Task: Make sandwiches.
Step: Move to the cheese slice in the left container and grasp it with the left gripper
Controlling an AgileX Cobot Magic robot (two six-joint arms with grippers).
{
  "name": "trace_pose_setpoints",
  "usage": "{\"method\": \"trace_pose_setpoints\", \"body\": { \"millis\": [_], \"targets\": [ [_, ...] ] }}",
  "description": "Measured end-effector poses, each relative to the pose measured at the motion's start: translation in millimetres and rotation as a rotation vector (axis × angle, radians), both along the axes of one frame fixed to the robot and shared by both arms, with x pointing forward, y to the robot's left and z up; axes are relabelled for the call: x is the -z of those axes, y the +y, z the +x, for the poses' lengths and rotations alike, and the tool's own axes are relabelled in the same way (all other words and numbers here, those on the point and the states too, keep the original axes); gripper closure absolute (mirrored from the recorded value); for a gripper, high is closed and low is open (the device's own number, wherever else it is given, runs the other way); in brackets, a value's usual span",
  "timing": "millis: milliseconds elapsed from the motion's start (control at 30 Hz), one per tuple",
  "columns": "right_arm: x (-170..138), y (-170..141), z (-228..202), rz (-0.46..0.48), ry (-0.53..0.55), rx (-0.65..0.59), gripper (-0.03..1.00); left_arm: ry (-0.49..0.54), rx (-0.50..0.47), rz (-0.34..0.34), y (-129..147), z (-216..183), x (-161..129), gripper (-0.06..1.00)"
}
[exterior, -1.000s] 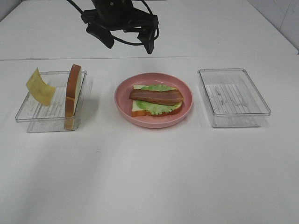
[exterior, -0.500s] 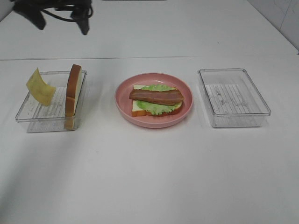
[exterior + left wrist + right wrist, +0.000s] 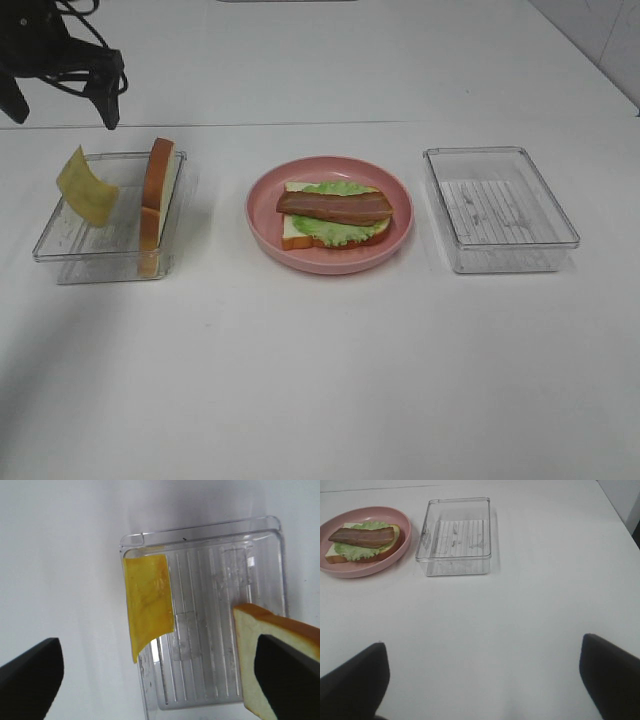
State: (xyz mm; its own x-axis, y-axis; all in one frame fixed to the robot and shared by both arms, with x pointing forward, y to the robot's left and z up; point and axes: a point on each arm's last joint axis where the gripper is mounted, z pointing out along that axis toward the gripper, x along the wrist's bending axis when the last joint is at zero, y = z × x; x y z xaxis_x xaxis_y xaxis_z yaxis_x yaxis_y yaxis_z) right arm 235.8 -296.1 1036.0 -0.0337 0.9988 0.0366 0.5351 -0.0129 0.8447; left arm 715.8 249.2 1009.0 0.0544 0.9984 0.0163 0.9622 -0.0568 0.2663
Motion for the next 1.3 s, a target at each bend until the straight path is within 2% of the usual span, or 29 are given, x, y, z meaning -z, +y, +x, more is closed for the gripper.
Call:
{"method": "trace_pose_setpoints", "body": {
  "millis": [133,300,700,967,1033,1100,1133,1167,1300],
  "targets": [
    [0,0,0,0.0,0.0,0.0,0.01,0.06,0.005,0.022,0,6,30,-0.04],
    [0,0,0,0.0,0.0,0.0,0.01,0.091,0.008,0.035,0,16,54,-0.04],
    [0,0,0,0.0,0.0,0.0,0.01,0.077,0.007,0.03,-2,31,71,-0.04],
    [0,0,0,0.0,0.0,0.0,0.01,0.089,0.0,-0.022,-6,31,74,-0.02],
    [0,0,0,0.0,0.0,0.0,0.01,0.091,0.0,-0.029,-7,31,74,0.02],
    [0,0,0,0.0,0.0,0.0,0.01,0.091,0.0,-0.032,-7,30,74,0.1],
    [0,0,0,0.0,0.0,0.0,0.01,0.091,0.0,-0.032,-7,30,74,0.1],
    [0,0,0,0.0,0.0,0.0,0.01,0.092,0.001,-0.033,-7,30,75,0.15],
    [0,0,0,0.0,0.0,0.0,0.01,0.092,0.002,-0.033,-7,30,75,0.19]
  ]
}}
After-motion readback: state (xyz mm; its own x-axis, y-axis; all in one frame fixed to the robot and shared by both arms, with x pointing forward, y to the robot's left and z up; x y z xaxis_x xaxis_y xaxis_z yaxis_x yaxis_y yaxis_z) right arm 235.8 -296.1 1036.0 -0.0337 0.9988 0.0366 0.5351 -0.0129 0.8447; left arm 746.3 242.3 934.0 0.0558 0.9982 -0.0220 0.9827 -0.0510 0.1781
